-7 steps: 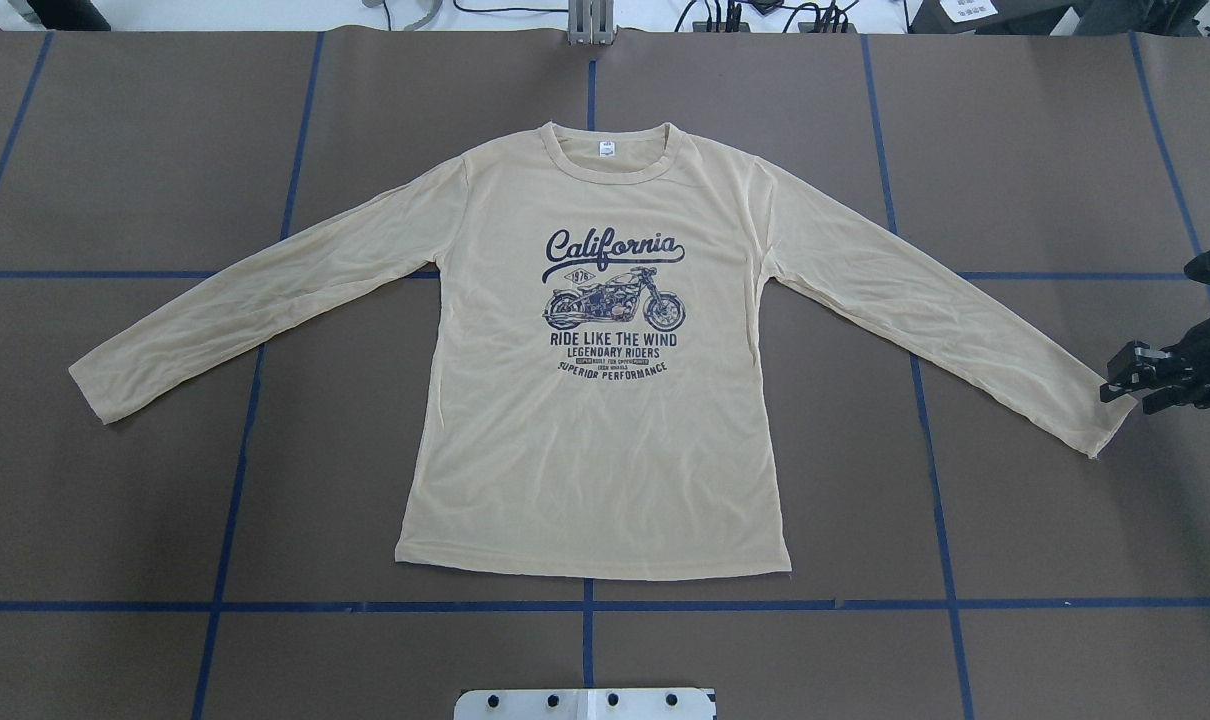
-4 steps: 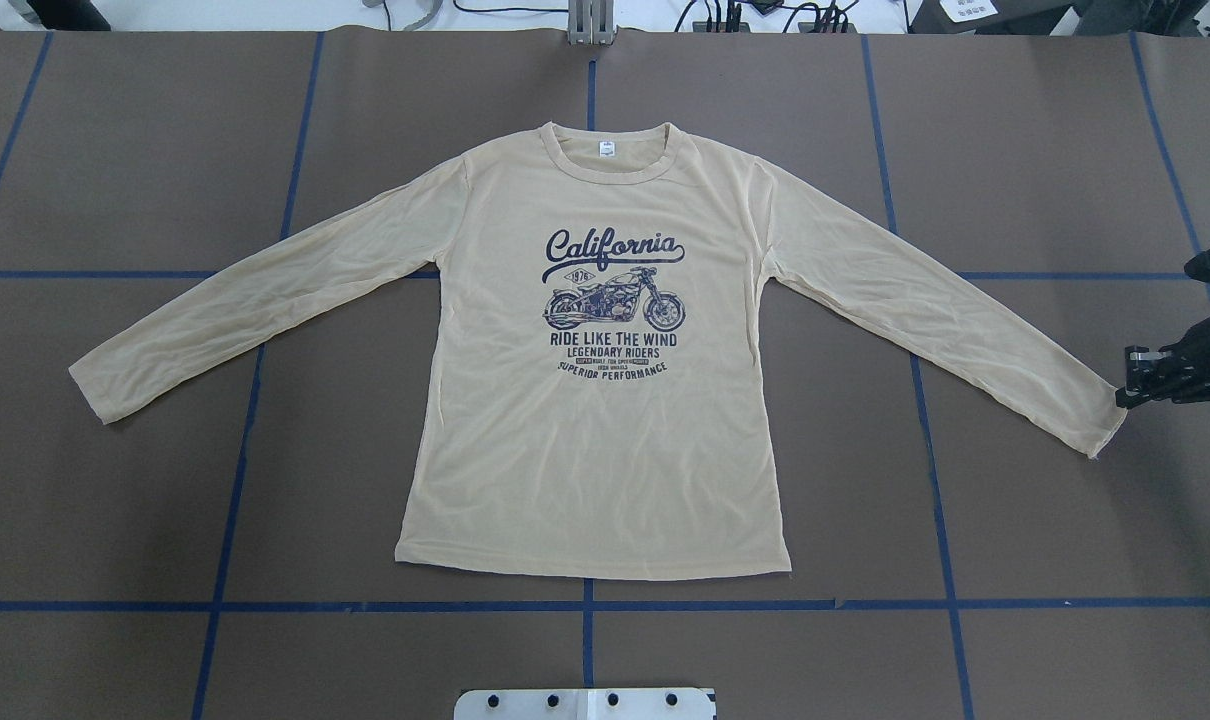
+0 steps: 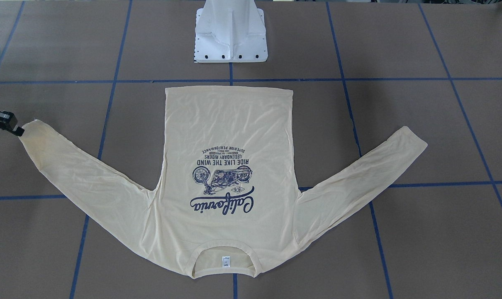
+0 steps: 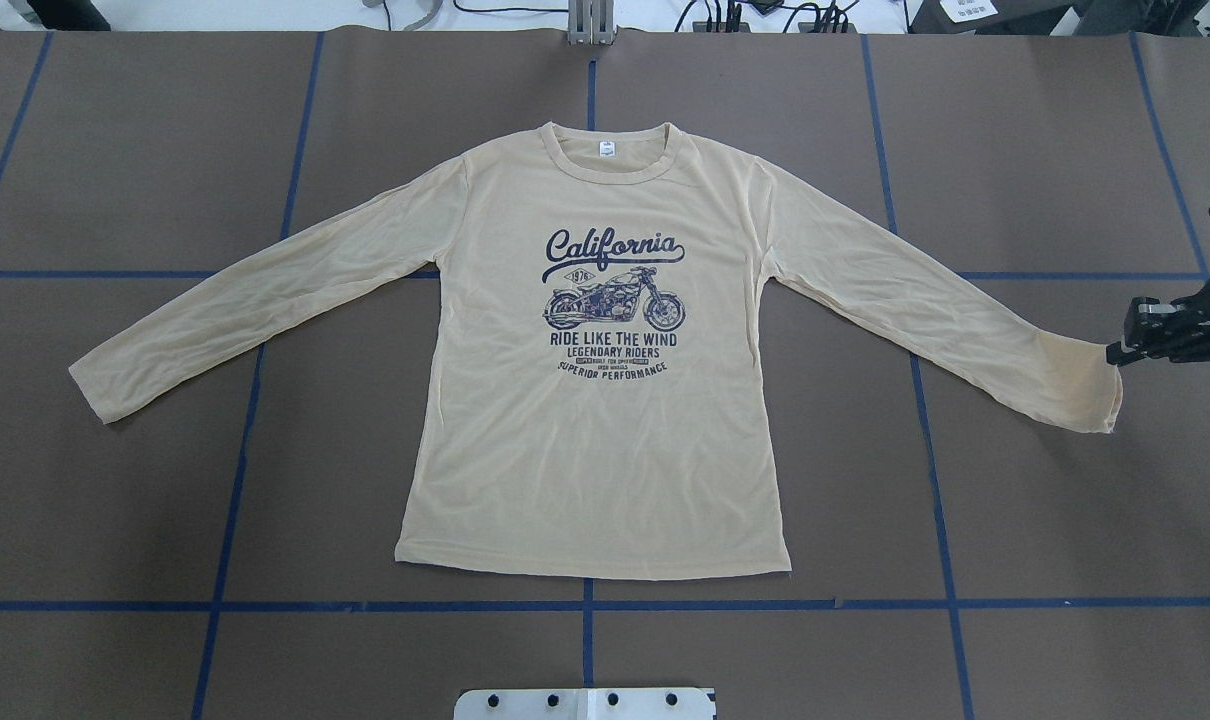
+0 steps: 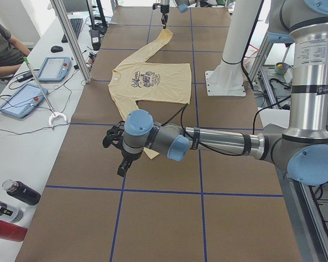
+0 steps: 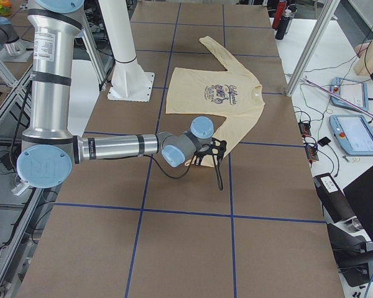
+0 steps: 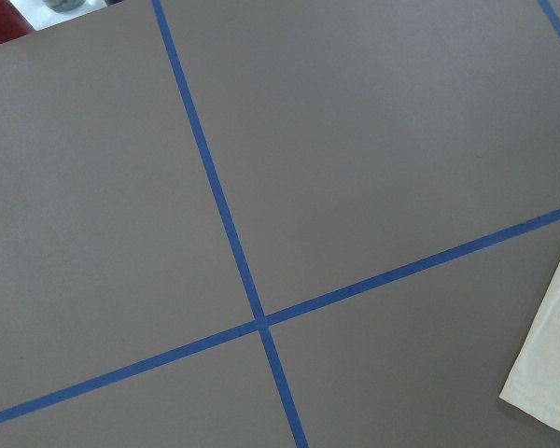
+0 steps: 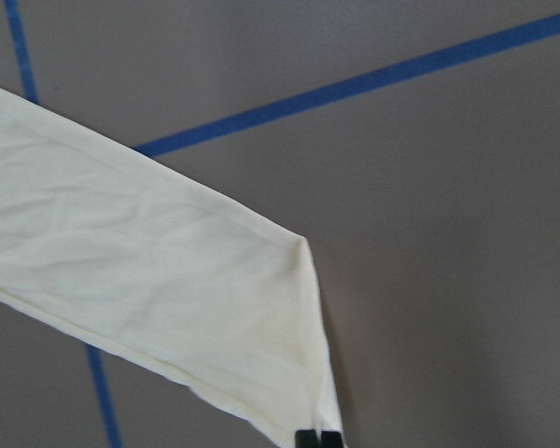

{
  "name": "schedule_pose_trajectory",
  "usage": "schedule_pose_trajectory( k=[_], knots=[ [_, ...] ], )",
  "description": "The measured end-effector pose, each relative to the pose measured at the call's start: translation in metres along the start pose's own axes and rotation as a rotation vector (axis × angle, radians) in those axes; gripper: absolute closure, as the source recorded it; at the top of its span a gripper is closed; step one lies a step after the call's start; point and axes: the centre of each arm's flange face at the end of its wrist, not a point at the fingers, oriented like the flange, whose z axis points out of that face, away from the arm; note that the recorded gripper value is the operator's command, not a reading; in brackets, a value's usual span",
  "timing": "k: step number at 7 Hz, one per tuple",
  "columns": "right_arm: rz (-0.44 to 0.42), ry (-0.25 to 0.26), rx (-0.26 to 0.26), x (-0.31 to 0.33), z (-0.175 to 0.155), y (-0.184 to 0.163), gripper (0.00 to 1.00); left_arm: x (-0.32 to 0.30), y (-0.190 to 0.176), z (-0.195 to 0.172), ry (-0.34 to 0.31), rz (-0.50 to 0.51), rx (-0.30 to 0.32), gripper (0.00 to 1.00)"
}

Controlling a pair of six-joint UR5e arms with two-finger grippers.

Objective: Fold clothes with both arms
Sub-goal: 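Grasp the sleeve cuff with the right gripper and lift it, then carry the sleeve with the right gripper across the shirt toward the far collar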

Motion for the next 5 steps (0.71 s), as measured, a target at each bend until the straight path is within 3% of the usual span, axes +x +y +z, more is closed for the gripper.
schedule_pose_trajectory(
  k=[2, 5],
  knots=[
    [0.097, -0.068, 0.038, -0.114, -0.015, -0.023, 1.00, 0.000, 0.000, 0.001, 0.000, -0.001, -0.001, 0.00],
    [0.174, 0.000, 0.106, -0.318, 0.015, -0.046, 1.00, -0.001, 0.000, 0.002, -0.001, 0.000, -0.004, 0.00]
  ],
)
